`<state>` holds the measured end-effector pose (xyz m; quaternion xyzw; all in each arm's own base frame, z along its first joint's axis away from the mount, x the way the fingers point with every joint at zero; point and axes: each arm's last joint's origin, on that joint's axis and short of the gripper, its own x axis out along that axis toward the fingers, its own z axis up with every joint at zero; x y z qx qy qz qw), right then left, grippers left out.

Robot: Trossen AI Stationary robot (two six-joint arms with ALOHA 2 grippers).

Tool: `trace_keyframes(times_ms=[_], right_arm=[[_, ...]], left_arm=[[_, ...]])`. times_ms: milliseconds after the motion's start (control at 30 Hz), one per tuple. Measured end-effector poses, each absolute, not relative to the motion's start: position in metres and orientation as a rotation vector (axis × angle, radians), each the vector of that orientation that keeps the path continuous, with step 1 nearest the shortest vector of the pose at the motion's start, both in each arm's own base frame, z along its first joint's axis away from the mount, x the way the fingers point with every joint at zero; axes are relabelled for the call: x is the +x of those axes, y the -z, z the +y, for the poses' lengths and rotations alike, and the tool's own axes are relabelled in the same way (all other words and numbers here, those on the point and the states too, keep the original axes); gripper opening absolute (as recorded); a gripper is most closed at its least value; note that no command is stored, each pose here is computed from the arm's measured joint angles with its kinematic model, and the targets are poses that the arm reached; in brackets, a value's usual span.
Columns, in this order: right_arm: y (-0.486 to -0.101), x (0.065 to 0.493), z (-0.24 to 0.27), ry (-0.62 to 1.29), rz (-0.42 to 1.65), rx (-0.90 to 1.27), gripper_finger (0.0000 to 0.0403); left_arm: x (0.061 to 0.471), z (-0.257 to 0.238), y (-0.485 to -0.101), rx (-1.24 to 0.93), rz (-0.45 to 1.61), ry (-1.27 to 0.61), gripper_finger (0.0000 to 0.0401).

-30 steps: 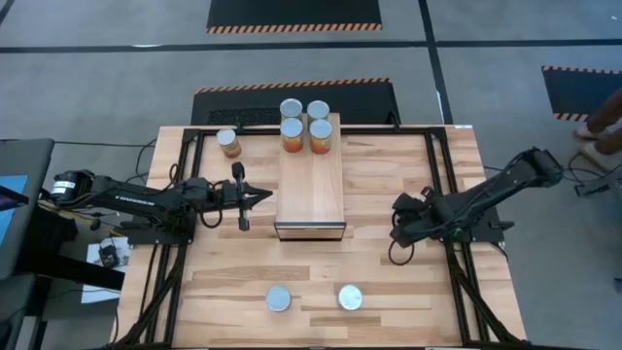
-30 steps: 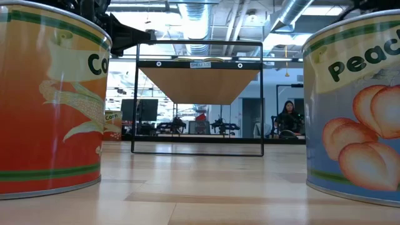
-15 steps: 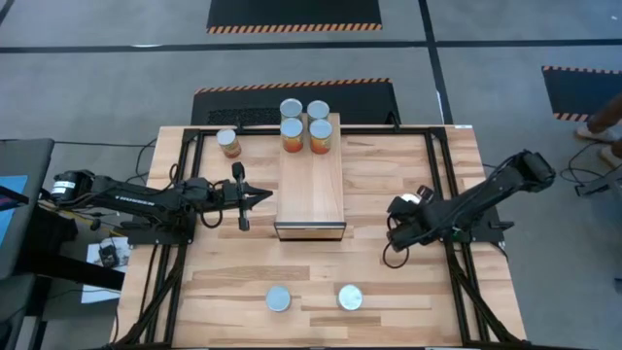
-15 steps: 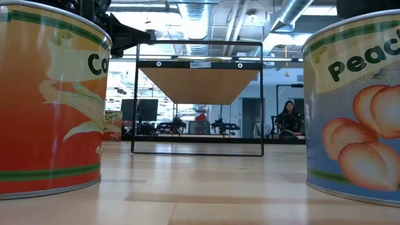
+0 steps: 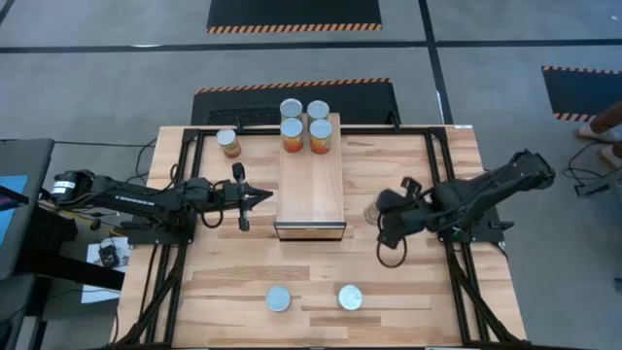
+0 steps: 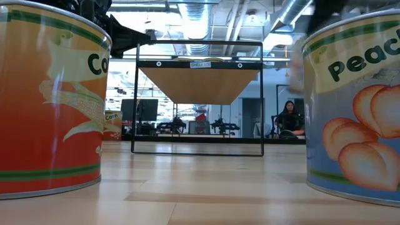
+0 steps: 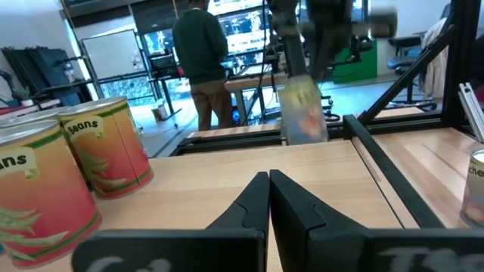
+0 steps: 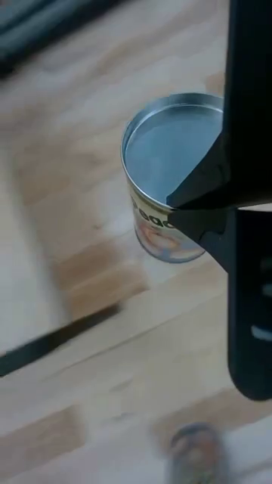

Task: Pick and place cans onto a shelf
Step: Put the top canned peaches on the shelf

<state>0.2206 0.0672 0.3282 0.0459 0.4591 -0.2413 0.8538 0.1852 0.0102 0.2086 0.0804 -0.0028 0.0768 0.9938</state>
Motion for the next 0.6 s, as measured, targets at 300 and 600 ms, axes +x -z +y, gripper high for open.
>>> trace_keyframes(times_ms=[300,600], right_arm=[[-0.396,0.282,0.042,0.539,0.826,-0.01,0.0007],[-0.392,0.35,-0.003,0.517,0.915,-0.011,0.0008]], left_arm=[[0.185,0.01,-0.208,0.159,-0.001,-0.159,0.0002],[0.185,0.01,-0.206,0.152,0.019,-0.16,0.0002]])
